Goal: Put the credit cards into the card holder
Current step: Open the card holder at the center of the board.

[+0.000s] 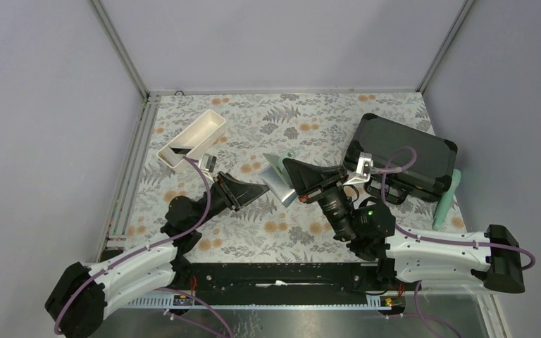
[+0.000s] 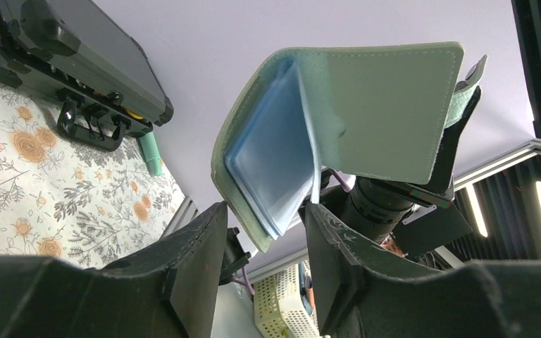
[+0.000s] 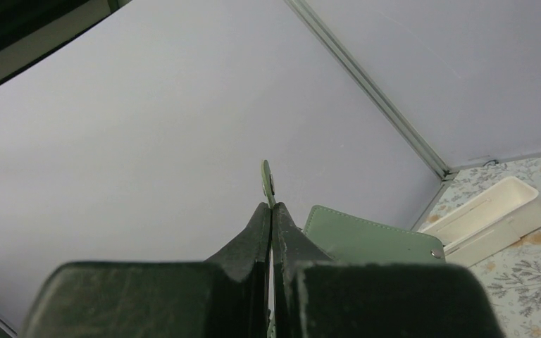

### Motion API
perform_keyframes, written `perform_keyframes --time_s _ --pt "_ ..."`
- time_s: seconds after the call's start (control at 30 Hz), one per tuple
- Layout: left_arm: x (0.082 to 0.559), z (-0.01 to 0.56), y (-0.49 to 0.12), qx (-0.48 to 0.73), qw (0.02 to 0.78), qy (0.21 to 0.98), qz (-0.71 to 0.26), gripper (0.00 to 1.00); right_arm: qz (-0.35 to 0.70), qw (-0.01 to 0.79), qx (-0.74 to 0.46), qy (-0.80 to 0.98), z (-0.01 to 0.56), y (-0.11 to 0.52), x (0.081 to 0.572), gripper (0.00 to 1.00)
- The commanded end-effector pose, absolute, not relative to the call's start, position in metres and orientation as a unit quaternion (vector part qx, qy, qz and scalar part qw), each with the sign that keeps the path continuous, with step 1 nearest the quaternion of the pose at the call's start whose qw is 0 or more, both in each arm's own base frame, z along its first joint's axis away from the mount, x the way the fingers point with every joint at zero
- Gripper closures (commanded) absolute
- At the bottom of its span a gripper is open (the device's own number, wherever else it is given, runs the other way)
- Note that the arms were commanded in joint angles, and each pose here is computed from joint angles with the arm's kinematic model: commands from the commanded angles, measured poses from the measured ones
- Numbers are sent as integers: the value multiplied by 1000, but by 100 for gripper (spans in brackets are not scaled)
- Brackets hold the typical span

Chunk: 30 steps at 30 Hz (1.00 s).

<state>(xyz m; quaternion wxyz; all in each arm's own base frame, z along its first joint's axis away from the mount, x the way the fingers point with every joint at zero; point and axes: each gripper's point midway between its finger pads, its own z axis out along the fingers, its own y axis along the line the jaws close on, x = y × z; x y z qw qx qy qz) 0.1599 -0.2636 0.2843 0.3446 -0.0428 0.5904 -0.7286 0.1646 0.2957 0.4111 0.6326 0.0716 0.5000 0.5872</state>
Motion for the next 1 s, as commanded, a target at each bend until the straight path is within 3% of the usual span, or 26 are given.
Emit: perform_keyframes --time_s 0.0,0.97 --pt "151 308 -261 -20 360 549 -754 52 631 626 99 447 446 281 157 100" --pt "145 305 -259 -20 364 544 -756 51 673 621 108 386 487 272 146 100"
